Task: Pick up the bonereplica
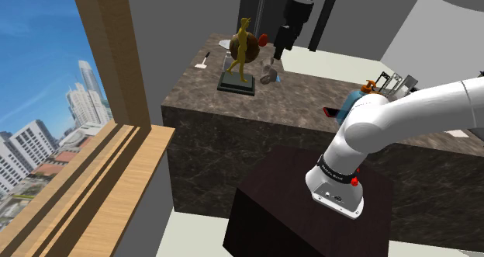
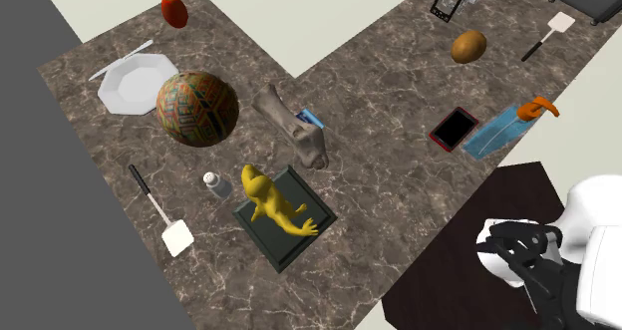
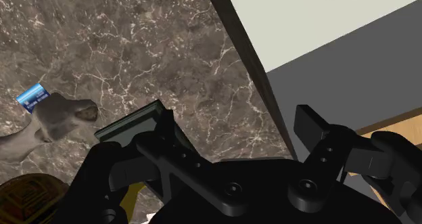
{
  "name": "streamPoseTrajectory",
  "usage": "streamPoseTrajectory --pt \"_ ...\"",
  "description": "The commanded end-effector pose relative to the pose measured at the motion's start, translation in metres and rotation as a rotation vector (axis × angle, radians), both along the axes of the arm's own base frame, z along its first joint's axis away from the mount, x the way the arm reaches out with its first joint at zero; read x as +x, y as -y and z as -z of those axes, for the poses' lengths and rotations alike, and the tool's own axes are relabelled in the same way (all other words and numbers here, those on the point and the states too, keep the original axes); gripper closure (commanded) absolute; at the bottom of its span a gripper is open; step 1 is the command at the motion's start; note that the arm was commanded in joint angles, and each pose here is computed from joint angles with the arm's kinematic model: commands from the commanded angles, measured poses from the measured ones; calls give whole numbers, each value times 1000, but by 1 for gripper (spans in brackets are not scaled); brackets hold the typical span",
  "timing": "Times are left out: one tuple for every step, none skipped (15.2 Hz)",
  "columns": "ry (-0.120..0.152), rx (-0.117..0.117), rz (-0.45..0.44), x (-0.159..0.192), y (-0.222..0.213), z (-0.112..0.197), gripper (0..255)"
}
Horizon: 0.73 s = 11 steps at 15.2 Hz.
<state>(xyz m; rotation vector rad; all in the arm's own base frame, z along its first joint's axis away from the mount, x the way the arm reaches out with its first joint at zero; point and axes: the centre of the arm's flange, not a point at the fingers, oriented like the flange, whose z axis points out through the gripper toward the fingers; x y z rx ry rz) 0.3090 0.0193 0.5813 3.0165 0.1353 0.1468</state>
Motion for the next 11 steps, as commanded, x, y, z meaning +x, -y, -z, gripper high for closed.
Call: streamPoseTrajectory --pt "0 0 0 0 0 0 0" --pt "-2 7 22 11 8 3 0" --pt "-4 13 44 21 17 7 0" --pt "-7 20 65 32 26 10 0" --pt "-9 27 87 42 35 14 0" --pt "-11 33 109 52 44 17 0" --pt "-13 40 131 62 54 21 0" --pt "-16 46 153 71 63 25 0" --pt "-18 53 174 81 73 29 0" --pt "-20 60 196 90 83 33 0" --pt "-22 66 218 99 93 37 0"
